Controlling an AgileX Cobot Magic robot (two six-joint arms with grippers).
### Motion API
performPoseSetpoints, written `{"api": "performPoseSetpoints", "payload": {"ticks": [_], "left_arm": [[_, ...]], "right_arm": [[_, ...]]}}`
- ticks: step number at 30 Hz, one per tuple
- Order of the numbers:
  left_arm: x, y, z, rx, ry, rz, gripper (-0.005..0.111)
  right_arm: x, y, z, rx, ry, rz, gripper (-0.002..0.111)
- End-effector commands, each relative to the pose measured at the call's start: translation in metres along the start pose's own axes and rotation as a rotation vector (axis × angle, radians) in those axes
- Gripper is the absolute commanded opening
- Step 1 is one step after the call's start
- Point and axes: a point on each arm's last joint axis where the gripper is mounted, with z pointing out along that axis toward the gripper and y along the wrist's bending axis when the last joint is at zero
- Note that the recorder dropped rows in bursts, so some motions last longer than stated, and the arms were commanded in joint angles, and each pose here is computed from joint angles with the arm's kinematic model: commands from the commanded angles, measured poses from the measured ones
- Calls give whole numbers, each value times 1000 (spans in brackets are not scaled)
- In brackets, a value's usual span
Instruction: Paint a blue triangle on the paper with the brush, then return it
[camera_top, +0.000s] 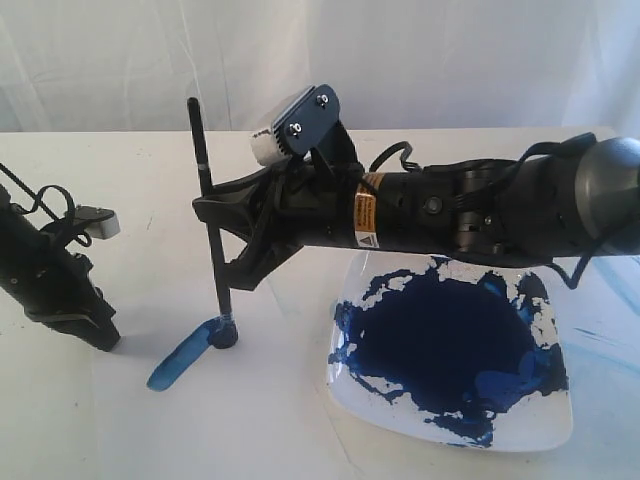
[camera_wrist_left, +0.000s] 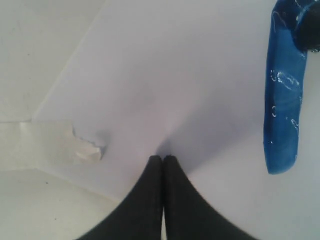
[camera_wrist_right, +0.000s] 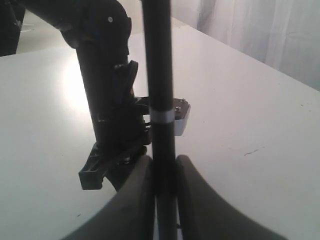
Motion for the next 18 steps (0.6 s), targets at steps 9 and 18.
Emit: {"api": "performPoseSetpoints", "payload": {"ticks": [9,18], "left_arm": [[3,-3,0,12,17,-1,0],[3,-3,0,12,17,-1,0]], "right_arm": [[-1,4,-10,-11,127,24,0],[-11,9,-18,-15,150,32,0]]}}
